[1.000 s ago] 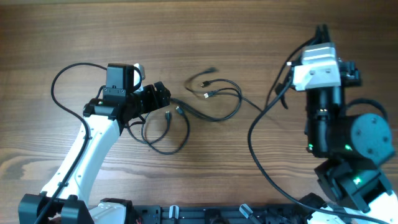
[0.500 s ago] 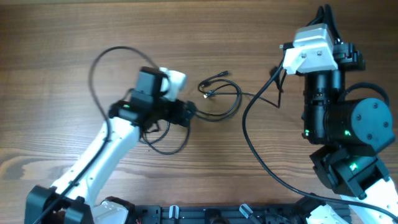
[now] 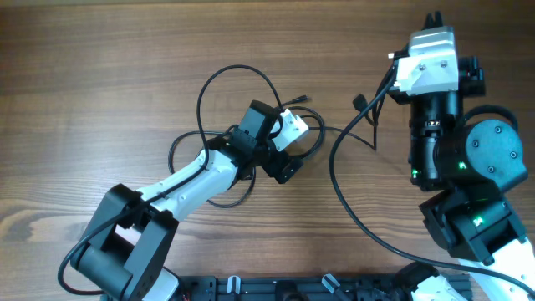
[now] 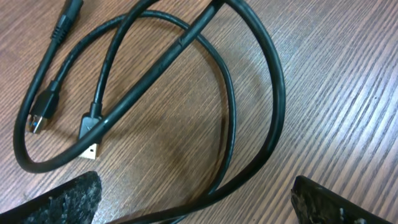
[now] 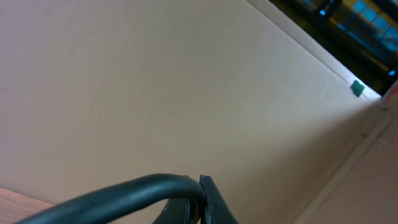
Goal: Untangle cables
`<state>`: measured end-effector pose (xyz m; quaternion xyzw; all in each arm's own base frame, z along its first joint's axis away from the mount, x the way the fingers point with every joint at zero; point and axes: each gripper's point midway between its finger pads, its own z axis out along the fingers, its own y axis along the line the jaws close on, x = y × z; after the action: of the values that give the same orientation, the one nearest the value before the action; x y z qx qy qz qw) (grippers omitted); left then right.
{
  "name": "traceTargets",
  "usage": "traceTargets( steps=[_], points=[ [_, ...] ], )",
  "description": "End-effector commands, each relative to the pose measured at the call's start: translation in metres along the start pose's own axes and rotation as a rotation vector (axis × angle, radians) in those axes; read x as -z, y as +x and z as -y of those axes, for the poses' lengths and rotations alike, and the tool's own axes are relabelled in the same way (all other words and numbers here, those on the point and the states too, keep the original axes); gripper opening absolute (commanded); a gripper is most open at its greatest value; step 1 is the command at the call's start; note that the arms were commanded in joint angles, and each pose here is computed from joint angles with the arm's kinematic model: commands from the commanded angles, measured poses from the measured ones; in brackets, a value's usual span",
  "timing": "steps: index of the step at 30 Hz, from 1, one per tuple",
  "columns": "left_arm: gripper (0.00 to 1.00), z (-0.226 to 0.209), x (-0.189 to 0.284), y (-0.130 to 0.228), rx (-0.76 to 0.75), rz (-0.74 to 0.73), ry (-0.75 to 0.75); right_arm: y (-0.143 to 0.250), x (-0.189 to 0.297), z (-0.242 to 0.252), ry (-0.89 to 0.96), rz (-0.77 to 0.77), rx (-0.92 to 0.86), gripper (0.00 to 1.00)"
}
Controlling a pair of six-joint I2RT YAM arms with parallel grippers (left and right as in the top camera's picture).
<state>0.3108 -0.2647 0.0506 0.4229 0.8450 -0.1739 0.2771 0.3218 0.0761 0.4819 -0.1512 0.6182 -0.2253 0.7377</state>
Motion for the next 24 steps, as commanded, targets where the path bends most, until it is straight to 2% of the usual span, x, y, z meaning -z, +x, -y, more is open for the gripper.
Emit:
traceTargets(
  steps=[1, 3, 4, 6, 9, 10, 11, 12, 13, 15, 20, 22, 24],
  points=[
    [0.96, 0.002, -0.007, 0.004, -0.022, -0.006, 0.015, -0.009, -0.001, 0.005, -0.022, 0.038, -0.092, 0.04],
    [0.77, 0.002, -0.012, 0.005, -0.021, -0.008, 0.017, -0.009, -0.001, 0.005, -0.029, 0.043, -0.11, 0.04],
    [0.78, 0.001, -0.016, 0.008, -0.02, -0.013, 0.019, -0.009, -0.001, 0.005, -0.029, 0.043, -0.11, 0.04],
    [0.89, 0.0, -0.025, 0.014, -0.014, -0.03, 0.024, -0.009, -0.001, 0.005, -0.028, 0.043, -0.109, 0.04],
    [0.89, 0.006, -0.035, 0.018, -0.011, -0.033, 0.056, -0.009, -0.001, 0.005, -0.029, 0.042, -0.107, 0.04],
    [0.8, 0.008, -0.035, 0.015, -0.019, -0.022, 0.061, -0.009, -0.001, 0.005, -0.029, 0.042, -0.107, 0.04],
    [0.65, 0.006, -0.035, 0.015, -0.019, -0.021, 0.052, -0.008, -0.001, 0.004, -0.031, 0.038, -0.107, 0.04],
    [0.37, 0.004, -0.036, 0.014, -0.021, -0.02, 0.04, -0.006, -0.001, 0.003, -0.035, 0.033, -0.104, 0.04],
    [0.04, -0.004, -0.035, 0.016, -0.012, -0.028, -0.005, -0.004, -0.002, 0.002, -0.04, 0.024, -0.099, 0.04],
    [0.04, -0.028, -0.033, 0.017, 0.096, -0.03, -0.113, 0.002, -0.001, -0.002, -0.051, -0.001, -0.084, 0.04],
    [0.04, -0.079, -0.019, 0.01, 0.41, 0.072, -0.204, 0.008, -0.002, 0.002, -0.025, -0.031, -0.076, 0.04],
    [0.04, -0.119, -0.005, 0.017, 0.676, 0.137, -0.258, 0.01, -0.002, 0.0, -0.028, -0.04, -0.07, 0.04],
    [0.04, -0.147, 0.007, 0.032, 0.837, 0.157, -0.296, 0.014, -0.004, -0.002, -0.025, -0.057, -0.062, 0.04]
  ],
)
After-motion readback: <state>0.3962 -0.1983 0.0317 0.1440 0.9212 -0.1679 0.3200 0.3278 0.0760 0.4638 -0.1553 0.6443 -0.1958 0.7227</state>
